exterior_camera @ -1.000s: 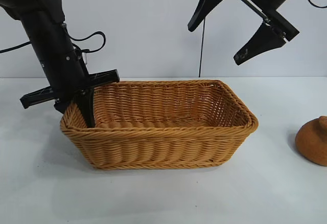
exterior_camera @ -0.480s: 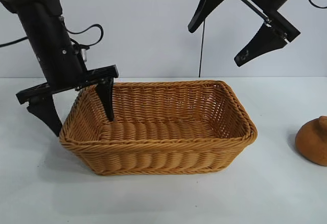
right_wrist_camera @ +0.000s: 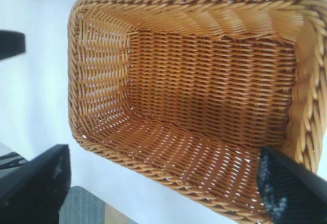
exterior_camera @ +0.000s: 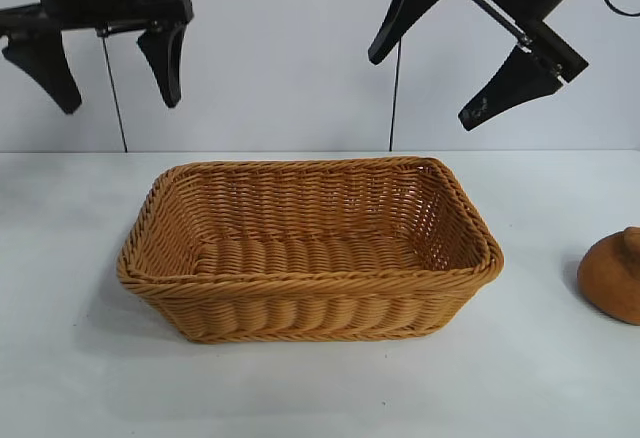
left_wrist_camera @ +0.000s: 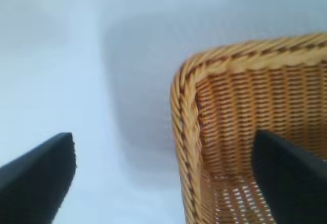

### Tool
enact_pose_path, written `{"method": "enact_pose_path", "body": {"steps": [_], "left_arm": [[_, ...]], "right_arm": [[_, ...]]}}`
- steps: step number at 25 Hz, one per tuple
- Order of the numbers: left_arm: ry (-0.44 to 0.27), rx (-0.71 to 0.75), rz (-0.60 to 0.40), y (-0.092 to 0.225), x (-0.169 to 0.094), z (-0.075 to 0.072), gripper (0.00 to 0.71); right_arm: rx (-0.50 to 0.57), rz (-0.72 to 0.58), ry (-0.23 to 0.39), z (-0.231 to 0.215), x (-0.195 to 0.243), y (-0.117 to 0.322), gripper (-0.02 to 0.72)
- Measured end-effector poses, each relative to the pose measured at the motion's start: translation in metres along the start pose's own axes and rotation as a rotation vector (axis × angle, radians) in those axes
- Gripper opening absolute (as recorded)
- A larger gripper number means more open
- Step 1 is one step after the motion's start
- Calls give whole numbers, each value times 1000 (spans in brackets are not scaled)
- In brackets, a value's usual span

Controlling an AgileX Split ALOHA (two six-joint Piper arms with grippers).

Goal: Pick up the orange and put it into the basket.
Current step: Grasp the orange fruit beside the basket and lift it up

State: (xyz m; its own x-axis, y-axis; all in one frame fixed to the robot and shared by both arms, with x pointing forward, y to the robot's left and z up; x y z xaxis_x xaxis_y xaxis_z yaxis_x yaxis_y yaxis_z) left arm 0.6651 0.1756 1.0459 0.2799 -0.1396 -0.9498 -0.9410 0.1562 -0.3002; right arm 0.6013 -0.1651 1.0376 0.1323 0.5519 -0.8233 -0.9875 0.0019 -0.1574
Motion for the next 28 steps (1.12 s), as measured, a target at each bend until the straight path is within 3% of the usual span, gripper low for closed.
{"method": "enact_pose_path", "body": {"steps": [4, 7, 10, 15, 18, 28], "left_arm": [[-49, 20, -24, -4, -6, 4, 664], [-102, 18, -28, -5, -7, 18, 664], [-127, -23, -30, -6, -9, 41, 664], [-170, -129, -31, -4, -15, 93, 664], [-188, -161, -13, 7, -20, 111, 664], [-179, -100, 58, 85, -61, 99, 664]], "right_arm": [[0, 9, 0, 0, 0, 1, 678], [0, 9, 0, 0, 0, 1, 678], [0, 9, 0, 0, 0, 1, 678], [0, 8, 0, 0, 0, 1, 678], [0, 8, 0, 0, 0, 1, 678], [0, 7, 0, 0, 0, 1, 678]]}}
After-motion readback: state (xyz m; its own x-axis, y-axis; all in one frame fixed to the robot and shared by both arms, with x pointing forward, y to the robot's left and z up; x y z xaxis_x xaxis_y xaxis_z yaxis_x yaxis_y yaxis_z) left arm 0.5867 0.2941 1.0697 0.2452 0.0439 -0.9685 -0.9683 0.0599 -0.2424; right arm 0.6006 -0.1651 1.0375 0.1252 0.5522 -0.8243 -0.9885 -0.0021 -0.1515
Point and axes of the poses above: a point on each arm's last joint axis where the gripper is mounted, x pointing out along that axis toward the gripper, z along the wrist's bending axis when the last joint is at zero, y = z × x, the point moved 1 cm from there along x, pointing out along that axis toward the gripper, and after that the axes turned 6 degrees about x, right-handed, at the moved point
